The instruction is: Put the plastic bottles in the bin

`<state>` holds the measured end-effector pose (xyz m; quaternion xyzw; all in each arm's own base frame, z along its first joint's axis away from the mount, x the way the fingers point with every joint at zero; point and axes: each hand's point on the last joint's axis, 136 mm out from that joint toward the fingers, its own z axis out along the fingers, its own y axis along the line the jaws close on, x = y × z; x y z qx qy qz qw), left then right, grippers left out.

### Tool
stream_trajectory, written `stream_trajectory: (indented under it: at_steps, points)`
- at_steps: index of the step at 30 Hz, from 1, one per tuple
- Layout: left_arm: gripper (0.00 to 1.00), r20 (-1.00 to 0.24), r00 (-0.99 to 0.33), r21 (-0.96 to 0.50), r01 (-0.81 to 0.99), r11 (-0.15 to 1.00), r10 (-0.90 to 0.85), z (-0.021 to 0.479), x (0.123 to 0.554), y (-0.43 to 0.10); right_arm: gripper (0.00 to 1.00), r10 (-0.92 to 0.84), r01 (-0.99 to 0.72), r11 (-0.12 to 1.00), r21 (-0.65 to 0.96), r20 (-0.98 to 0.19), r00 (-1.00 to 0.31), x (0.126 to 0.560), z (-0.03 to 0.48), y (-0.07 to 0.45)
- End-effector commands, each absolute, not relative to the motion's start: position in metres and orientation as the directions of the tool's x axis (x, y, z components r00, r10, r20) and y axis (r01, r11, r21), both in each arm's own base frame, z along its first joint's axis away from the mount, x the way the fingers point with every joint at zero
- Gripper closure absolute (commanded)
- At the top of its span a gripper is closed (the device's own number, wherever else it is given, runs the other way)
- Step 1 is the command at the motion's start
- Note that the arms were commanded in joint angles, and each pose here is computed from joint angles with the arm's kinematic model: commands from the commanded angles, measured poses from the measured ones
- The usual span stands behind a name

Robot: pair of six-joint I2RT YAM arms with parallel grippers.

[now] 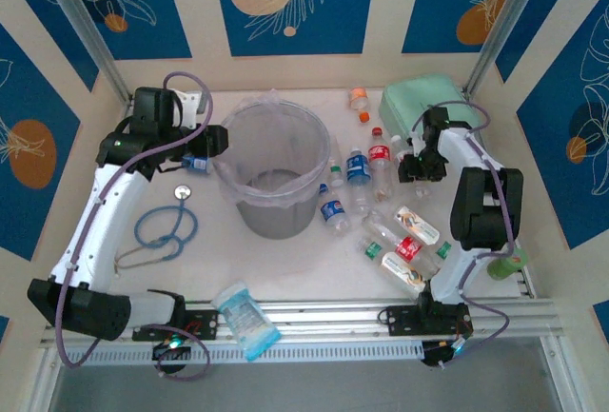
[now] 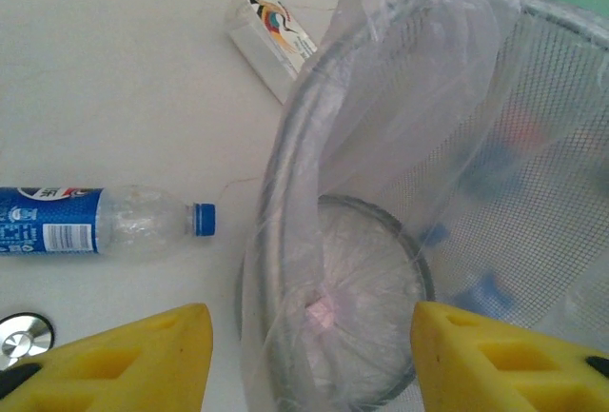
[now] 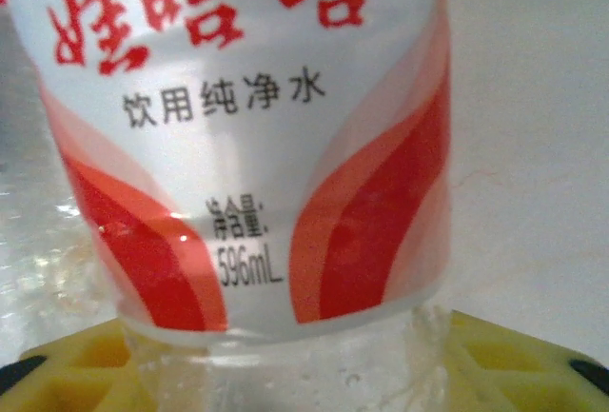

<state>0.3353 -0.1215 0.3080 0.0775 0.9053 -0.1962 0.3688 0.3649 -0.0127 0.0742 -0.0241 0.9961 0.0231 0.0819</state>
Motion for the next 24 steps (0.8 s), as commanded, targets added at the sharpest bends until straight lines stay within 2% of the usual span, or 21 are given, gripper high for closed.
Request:
stream_trajectory:
  at_steps: [1,7,9,11,13,15,19,24]
  points:
    - [0.45,-0.692,-0.722,-0.313,0.322,0.893,0.018,0.302,0.334,-0.131,0.52,-0.039,-0.042,0.999,0.004,-0.246,-0.968,0.366,0.121,-0.019]
    - [0.46,-0.697,-0.717,-0.320,0.321,0.891,0.008,0.294,0.336,-0.133,0.59,-0.007,-0.019,0.999,0.027,-0.375,-0.927,0.351,0.191,-0.014]
    - [0.46,-0.692,-0.721,-0.325,0.317,0.891,0.004,0.289,0.337,-0.134,0.59,0.015,-0.045,0.992,0.121,-0.459,-0.888,0.347,0.226,0.006]
    - [0.47,-0.697,-0.717,-0.330,0.313,0.891,-0.007,0.286,0.339,-0.134,0.60,0.074,-0.125,0.944,0.306,-0.565,-0.822,0.341,0.276,0.043]
    - [0.49,-0.704,-0.710,-0.333,0.310,0.891,-0.016,0.286,0.342,-0.135,0.67,0.126,-0.239,0.861,0.449,-0.644,-0.755,0.329,0.326,0.081]
    - [0.51,-0.705,-0.709,-0.334,0.303,0.893,-0.023,0.284,0.346,-0.135,0.70,0.120,-0.332,0.810,0.484,-0.691,-0.713,0.316,0.358,0.110]
    - [0.55,-0.699,-0.714,-0.338,0.298,0.893,-0.026,0.279,0.347,-0.135,0.74,0.057,-0.459,0.741,0.490,-0.727,-0.684,0.302,0.395,0.166]
    - [0.58,-0.711,-0.703,-0.321,0.293,0.901,-0.026,0.285,0.347,-0.133,0.78,-0.036,-0.535,0.685,0.495,-0.710,-0.704,0.292,0.404,0.228]
